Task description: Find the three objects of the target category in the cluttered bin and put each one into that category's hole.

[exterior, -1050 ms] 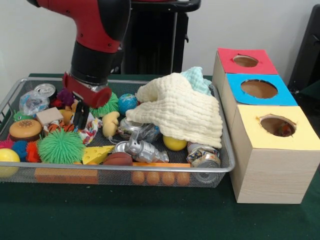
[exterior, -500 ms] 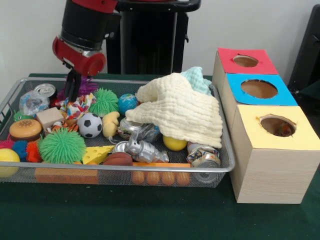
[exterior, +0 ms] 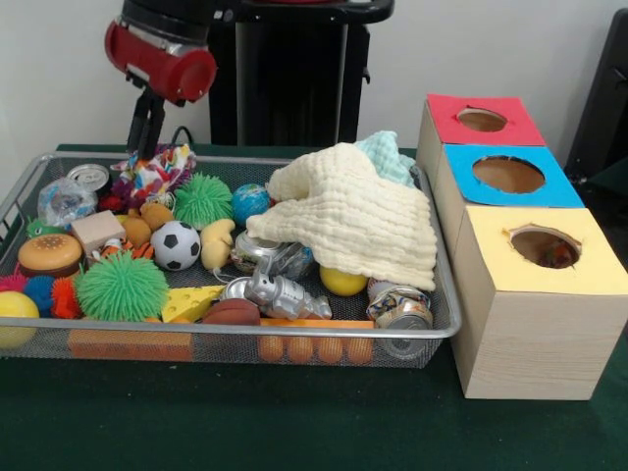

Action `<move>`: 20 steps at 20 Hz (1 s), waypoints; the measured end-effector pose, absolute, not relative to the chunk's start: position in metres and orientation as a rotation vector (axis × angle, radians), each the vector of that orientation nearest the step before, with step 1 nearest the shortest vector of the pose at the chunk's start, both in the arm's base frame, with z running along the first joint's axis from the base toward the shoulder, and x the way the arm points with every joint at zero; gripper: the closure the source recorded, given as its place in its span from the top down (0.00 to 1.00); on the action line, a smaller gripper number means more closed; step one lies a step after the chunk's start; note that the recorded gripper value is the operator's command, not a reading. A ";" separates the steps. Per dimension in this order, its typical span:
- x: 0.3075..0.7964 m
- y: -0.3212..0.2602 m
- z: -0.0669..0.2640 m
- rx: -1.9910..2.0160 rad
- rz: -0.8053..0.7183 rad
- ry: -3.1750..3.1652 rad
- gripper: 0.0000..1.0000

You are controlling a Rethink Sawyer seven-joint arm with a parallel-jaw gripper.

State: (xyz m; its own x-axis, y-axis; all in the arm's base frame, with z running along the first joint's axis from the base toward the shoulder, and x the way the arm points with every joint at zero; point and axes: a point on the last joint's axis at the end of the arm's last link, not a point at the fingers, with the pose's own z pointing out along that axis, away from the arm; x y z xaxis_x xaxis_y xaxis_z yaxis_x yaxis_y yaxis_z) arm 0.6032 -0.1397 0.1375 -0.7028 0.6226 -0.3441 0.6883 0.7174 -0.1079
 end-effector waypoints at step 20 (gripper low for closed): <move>0.621 0.008 0.190 0.875 -0.247 2.745 0.00</move>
State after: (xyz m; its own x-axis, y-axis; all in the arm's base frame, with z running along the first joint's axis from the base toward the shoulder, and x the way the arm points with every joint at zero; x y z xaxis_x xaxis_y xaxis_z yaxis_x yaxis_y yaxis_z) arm 0.6211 0.0081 0.1897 -0.7887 0.5443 -0.2860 0.5865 0.8055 -0.0845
